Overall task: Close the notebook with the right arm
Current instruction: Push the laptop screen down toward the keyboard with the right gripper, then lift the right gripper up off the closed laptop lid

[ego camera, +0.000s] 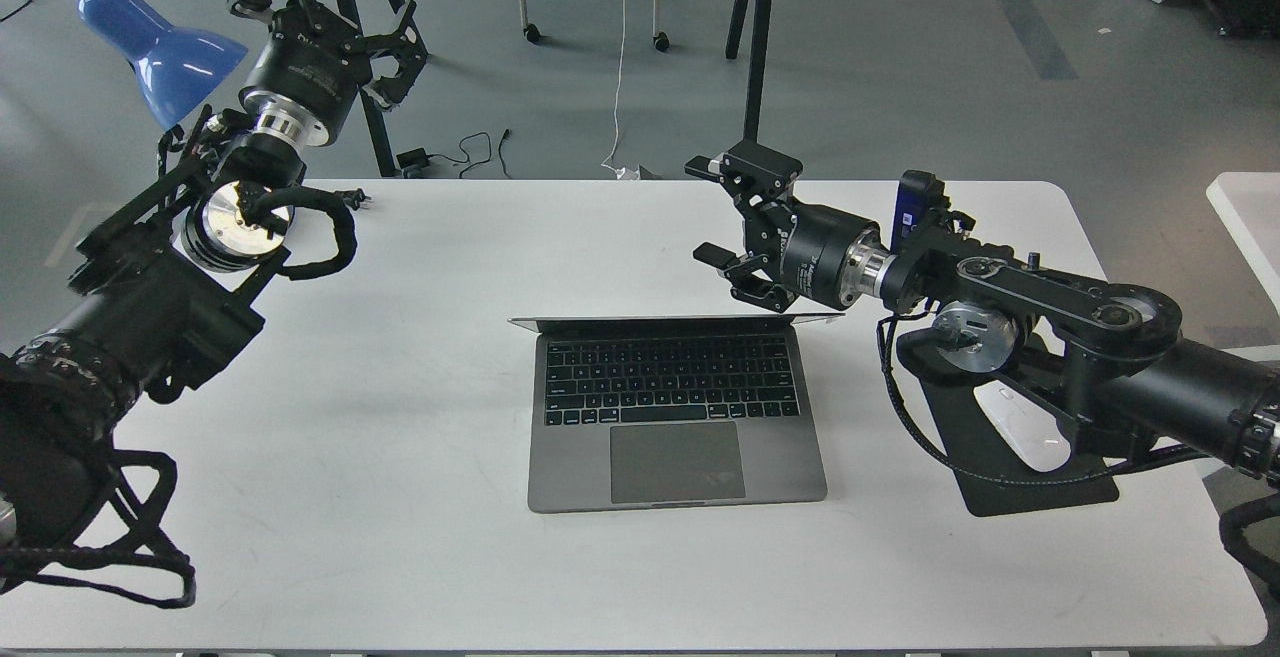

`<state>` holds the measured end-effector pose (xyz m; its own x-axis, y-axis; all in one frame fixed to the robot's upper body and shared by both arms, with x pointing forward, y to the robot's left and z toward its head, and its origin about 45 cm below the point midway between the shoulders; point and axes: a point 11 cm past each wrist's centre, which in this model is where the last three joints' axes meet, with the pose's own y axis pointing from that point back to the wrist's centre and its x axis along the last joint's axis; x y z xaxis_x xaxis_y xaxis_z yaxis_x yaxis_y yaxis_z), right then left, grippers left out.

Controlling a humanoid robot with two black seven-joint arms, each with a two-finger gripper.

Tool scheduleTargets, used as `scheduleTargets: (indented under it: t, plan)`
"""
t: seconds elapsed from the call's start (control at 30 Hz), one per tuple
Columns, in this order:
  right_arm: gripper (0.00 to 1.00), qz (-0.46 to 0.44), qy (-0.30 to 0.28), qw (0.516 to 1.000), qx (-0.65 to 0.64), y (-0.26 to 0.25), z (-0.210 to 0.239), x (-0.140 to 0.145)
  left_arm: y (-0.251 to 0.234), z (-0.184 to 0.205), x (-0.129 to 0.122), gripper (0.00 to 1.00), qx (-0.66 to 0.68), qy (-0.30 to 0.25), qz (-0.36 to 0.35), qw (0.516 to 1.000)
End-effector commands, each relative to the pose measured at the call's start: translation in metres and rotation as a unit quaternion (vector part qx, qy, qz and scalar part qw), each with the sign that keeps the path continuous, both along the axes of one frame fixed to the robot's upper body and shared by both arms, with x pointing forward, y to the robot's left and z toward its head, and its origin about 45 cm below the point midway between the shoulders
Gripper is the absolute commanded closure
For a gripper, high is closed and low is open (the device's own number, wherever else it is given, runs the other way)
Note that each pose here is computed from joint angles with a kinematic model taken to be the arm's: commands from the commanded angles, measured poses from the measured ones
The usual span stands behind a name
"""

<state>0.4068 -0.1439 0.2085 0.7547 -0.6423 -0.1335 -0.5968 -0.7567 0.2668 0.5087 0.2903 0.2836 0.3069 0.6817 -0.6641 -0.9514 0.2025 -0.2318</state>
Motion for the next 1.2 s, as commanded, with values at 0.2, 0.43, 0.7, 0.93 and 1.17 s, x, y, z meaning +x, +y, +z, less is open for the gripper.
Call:
scheduleTargets:
  t: [0.2,0.43,0.7,0.93,1.17]
  plan:
    - [0.0,0.041,0.027,0.998,-0.024,0.004,-0.021,-0.025,0.001,0.0,0.0,0.0,0.001,0.0,0.001,1.0]
    - [0.0,0.08,0.051,0.995,-0.045,0.019,-0.055,-0.054,0.001,0.001,0.0,0.0,0.001,-0.001,0.001,1.0]
    - [0.0,0.111,0.068,0.989,-0.065,0.029,-0.077,-0.077,0.001,0.001,0.0,0.0,0.001,-0.001,0.001,1.0]
    - [0.0,0.125,0.078,0.985,-0.086,0.029,-0.1,-0.096,0.001,0.001,0.0,0.0,0.001,-0.001,0.001,1.0]
    - [0.0,0.116,0.085,0.985,-0.092,0.022,-0.108,-0.097,0.0,0.001,0.0,0.0,0.0,-0.001,0.0,1.0]
